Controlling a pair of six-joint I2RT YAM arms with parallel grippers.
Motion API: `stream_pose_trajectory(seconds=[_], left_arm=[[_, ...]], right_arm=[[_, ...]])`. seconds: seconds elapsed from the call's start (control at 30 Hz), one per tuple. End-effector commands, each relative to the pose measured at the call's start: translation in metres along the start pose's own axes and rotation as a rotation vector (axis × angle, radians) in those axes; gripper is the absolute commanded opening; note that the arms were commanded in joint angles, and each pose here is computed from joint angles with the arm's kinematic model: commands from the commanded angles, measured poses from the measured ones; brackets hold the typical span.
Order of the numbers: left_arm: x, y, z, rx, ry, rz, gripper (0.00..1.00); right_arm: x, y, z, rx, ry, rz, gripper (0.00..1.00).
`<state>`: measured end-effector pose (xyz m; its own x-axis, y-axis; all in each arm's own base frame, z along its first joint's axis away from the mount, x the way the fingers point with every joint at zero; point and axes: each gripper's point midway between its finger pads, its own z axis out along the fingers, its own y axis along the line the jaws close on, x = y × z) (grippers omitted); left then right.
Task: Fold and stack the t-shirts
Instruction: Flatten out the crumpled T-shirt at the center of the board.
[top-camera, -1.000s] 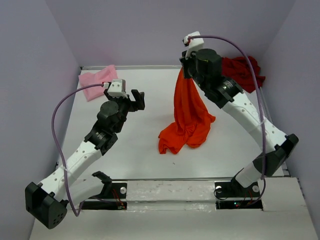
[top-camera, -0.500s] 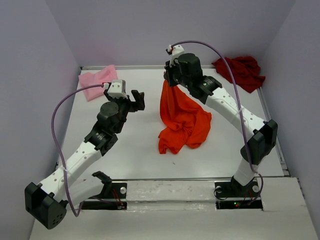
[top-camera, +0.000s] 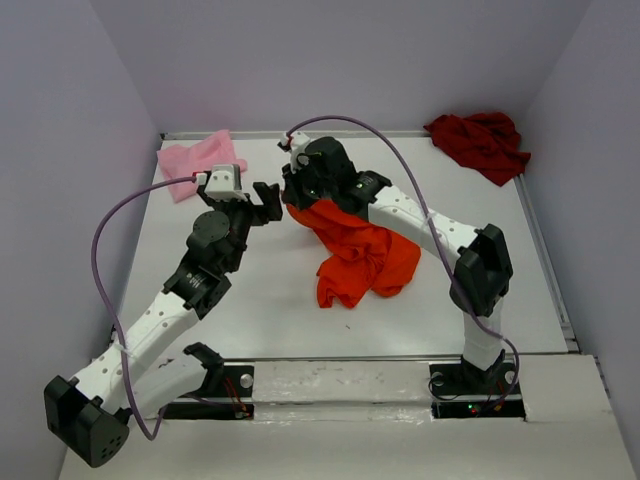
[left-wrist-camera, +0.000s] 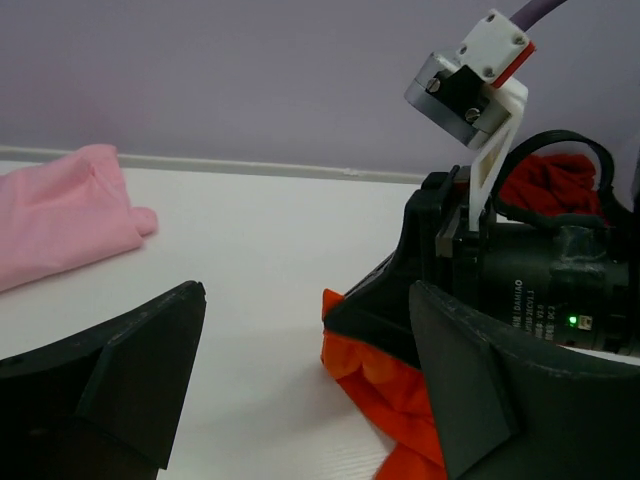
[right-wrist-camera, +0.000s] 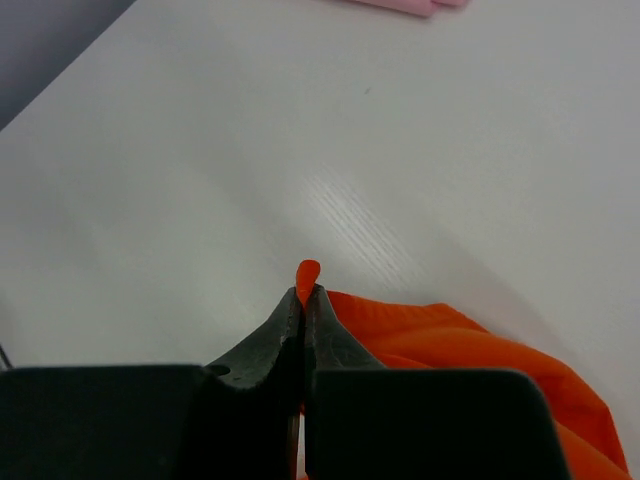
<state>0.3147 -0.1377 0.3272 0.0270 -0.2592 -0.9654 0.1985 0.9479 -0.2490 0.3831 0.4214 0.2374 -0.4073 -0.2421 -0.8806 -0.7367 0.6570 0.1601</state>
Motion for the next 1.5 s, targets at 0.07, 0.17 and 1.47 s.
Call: stream_pose_trajectory(seconds=[0.07,0.17,1.47], left_arm=[[-0.023,0.013,-0.002,-0.084,-0.073,-0.008,0.93],[-0.021,0.015,-0.001,-0.096,-0.072,-0.019,0.93],[0.265,0.05,-0.063,-0.327,0.581,-0.346,0.85]], right_arm=[[-0.044,0.035,-0.02,-0.139,-0.13,-0.008,0.7],[-0.048,0.01,-0.039,0.007,-0.166,-0.034,1.0],[0.136,-0.157,-0.138,0.747,-0.005,0.383,0.96]])
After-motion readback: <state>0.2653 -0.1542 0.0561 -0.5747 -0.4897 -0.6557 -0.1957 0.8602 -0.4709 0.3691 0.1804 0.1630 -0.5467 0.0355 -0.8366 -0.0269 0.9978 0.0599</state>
